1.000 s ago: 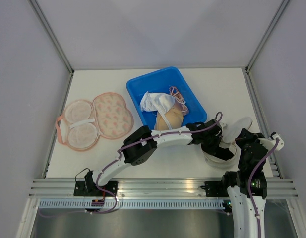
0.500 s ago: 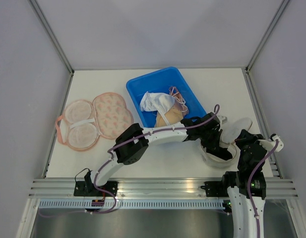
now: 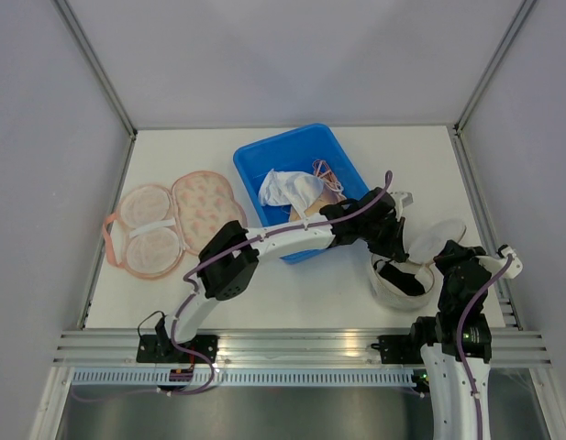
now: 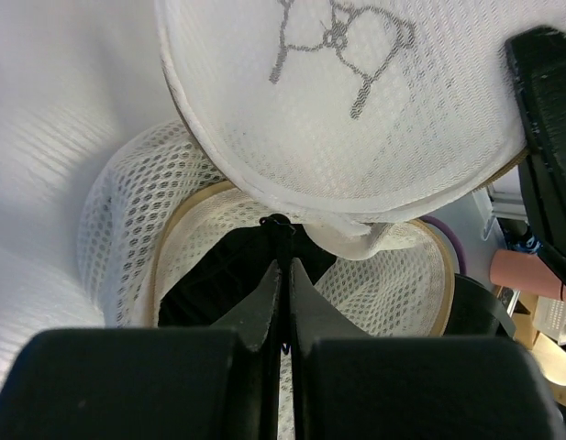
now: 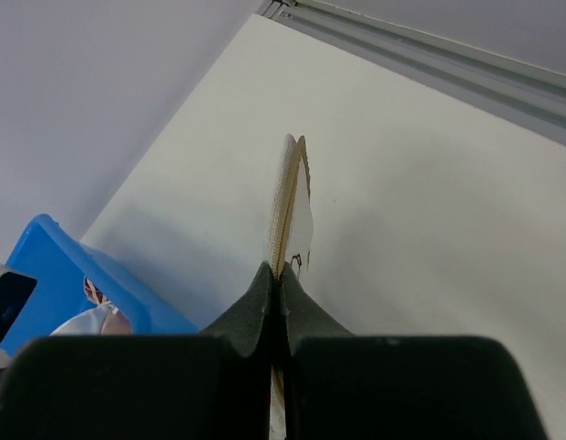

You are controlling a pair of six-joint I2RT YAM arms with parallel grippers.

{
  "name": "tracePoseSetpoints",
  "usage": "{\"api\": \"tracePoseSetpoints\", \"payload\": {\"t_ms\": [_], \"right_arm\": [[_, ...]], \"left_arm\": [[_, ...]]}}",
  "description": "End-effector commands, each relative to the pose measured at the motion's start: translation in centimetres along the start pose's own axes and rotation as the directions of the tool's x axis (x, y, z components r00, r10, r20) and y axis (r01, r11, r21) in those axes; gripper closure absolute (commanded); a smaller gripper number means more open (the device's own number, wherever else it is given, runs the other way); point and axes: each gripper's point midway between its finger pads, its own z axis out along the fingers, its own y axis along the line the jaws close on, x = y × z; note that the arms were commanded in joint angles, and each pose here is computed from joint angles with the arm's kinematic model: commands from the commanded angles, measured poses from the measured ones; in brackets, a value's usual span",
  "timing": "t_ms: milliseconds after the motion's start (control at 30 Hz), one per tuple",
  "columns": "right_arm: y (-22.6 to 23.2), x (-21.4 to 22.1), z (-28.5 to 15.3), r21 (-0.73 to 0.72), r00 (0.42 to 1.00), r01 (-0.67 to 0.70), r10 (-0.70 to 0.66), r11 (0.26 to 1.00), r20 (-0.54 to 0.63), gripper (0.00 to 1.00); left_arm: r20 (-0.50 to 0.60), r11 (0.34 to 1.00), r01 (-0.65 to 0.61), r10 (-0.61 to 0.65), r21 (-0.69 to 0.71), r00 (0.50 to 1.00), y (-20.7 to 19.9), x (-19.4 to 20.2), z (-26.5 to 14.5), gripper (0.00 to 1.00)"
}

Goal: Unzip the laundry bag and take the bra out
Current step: Pick up the bra from the laundry bag.

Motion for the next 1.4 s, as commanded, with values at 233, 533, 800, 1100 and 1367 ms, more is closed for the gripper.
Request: {"api": "tracePoseSetpoints", "payload": {"t_ms": [233,533,800,1100,1367], "right_arm": [[0.2,-1.8,0.1,0.029,0.999,-0.005,0.003,1.0,0.054,1.0],[0.5,-2.2,0.1,0.025,0.998,0.004,-0.005,1.0,0.061,0.99],[-0.3,-0.7,0.9,0.051,0.999,0.017,-0.018,0.999,0.027,0.99],[-0.3,1.2,2.3,0.069,0.998,0.044,-0.04,0.997,-0.054,1.0],[-0.9,1.3,3.7,0.148,0.988,0.133,-0.119,0.98,-0.096,1.0]], "left_arm": [[0.189,0.987,-0.086,0.059,0.138,0.98,-7.6,-7.5,-6.5,0.98],[0.305,0.974,-0.149,0.092,0.172,0.948,-11.7,-10.9,-11.0,0.98],[0.503,0.934,-0.307,0.179,0.184,0.846,-16.7,-15.6,-17.3,0.98],[0.66,0.9,-0.389,0.17,0.199,0.731,-20.9,-18.3,-23.8,0.98],[0.761,0.909,-0.391,0.149,0.145,0.631,-21.6,-20.7,-27.7,0.98]]}}
